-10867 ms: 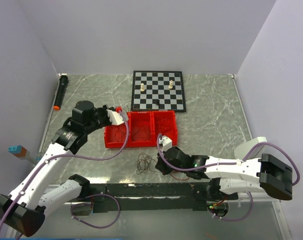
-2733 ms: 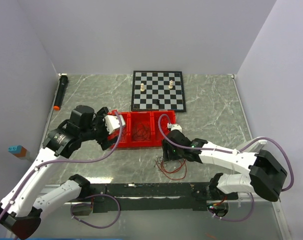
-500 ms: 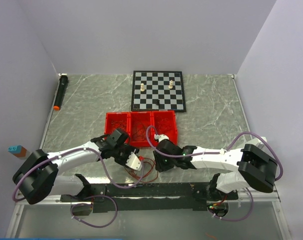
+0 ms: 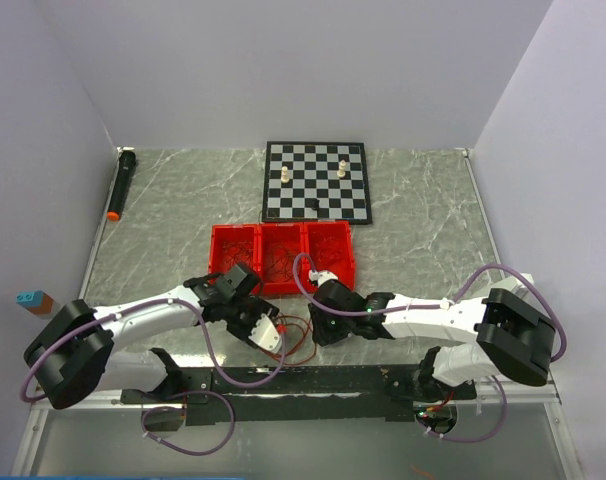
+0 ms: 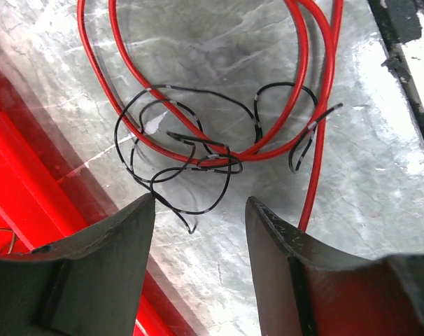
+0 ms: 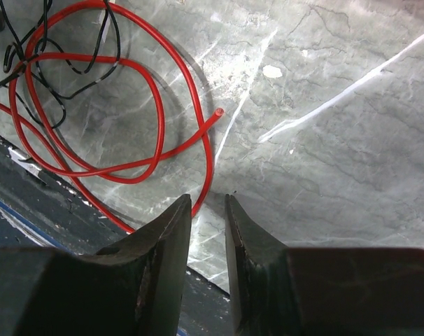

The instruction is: Untangle the cables

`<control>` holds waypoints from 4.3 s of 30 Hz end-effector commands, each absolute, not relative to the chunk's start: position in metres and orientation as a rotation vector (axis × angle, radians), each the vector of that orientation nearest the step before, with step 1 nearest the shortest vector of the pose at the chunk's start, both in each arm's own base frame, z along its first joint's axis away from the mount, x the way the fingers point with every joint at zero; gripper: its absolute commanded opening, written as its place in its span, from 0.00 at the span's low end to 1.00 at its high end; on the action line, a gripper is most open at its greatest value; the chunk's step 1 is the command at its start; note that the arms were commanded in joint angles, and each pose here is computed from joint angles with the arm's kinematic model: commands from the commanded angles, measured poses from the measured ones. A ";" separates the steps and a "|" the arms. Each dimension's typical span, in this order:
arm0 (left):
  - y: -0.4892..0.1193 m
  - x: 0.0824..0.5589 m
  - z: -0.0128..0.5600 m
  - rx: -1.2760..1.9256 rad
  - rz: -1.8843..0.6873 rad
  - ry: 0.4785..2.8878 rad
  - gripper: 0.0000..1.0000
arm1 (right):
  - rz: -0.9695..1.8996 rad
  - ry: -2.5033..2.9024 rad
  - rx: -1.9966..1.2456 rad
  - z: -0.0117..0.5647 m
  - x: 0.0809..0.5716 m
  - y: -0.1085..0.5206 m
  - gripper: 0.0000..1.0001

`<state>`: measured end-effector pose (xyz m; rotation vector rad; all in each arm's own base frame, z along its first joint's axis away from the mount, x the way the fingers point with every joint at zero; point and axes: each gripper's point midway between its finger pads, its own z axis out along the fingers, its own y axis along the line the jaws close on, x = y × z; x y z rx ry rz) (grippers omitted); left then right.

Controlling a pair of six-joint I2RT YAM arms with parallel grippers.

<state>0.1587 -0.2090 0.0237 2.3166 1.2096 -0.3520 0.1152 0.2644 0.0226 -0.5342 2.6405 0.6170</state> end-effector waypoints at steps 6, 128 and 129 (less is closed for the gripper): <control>-0.217 0.153 0.023 2.307 -0.373 1.165 0.35 | 0.665 2.580 -0.525 0.035 0.122 0.272 0.30; -0.111 0.219 0.596 0.539 0.415 0.714 0.01 | 0.878 1.865 -0.895 0.100 0.124 0.293 0.04; -0.110 0.218 0.603 0.531 0.422 0.701 0.01 | 0.871 1.880 -0.893 0.098 0.123 0.290 0.04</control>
